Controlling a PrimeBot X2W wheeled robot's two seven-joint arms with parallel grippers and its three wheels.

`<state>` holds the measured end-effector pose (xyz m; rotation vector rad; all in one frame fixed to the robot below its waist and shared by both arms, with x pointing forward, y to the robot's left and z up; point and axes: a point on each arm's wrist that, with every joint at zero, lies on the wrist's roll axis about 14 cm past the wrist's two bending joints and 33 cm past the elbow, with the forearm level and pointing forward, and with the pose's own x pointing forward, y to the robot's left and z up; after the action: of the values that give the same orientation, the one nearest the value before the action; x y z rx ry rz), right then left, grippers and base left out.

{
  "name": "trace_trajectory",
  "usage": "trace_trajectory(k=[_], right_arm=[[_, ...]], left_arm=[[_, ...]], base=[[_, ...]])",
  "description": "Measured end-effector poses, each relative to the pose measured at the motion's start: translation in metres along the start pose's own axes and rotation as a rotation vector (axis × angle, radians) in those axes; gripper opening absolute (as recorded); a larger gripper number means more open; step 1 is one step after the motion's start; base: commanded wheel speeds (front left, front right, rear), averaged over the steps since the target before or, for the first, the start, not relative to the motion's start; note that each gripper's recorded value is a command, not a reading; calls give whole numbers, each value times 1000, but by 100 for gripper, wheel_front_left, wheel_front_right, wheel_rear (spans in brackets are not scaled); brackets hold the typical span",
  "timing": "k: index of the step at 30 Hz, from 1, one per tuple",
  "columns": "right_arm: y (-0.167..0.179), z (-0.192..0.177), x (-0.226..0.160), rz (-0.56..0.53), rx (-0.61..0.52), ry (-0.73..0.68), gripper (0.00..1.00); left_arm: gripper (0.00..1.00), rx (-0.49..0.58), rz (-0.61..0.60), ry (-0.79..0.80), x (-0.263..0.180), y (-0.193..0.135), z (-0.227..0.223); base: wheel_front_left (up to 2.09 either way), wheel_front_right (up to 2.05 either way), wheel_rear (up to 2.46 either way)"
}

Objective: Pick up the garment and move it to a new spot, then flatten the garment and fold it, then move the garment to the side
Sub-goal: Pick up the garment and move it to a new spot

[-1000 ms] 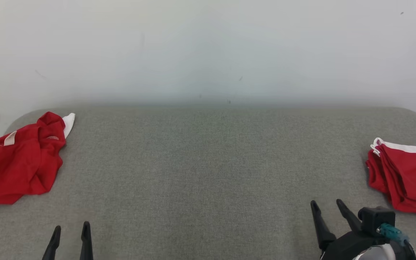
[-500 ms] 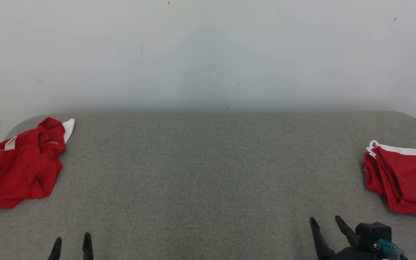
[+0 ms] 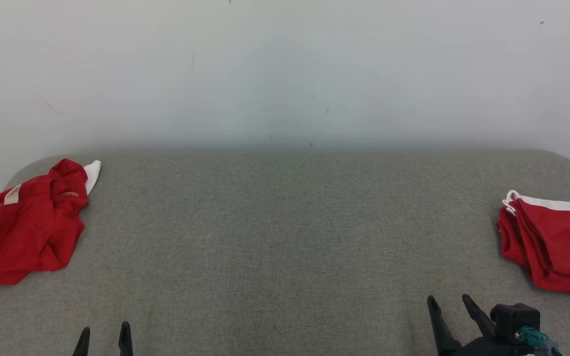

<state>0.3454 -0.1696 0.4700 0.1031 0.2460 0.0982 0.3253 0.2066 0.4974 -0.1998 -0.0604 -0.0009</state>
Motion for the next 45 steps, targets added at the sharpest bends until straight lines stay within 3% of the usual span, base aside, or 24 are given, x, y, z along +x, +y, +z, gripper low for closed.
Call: trace_trajectory(k=[14,37,45], right_arm=[[34,-8,12,105,13,33,100],[178,-13,48,517,-75,80,100],[201,-21,56,578,-92,113,100]], left_arm=[[100,15,88,-17,-20,26,11],[100,32,477,-68,-133,116,32],[100,38,546,-69,-149,125,32]], base=[[0,0,0],[0,0,0],[0,0,0]])
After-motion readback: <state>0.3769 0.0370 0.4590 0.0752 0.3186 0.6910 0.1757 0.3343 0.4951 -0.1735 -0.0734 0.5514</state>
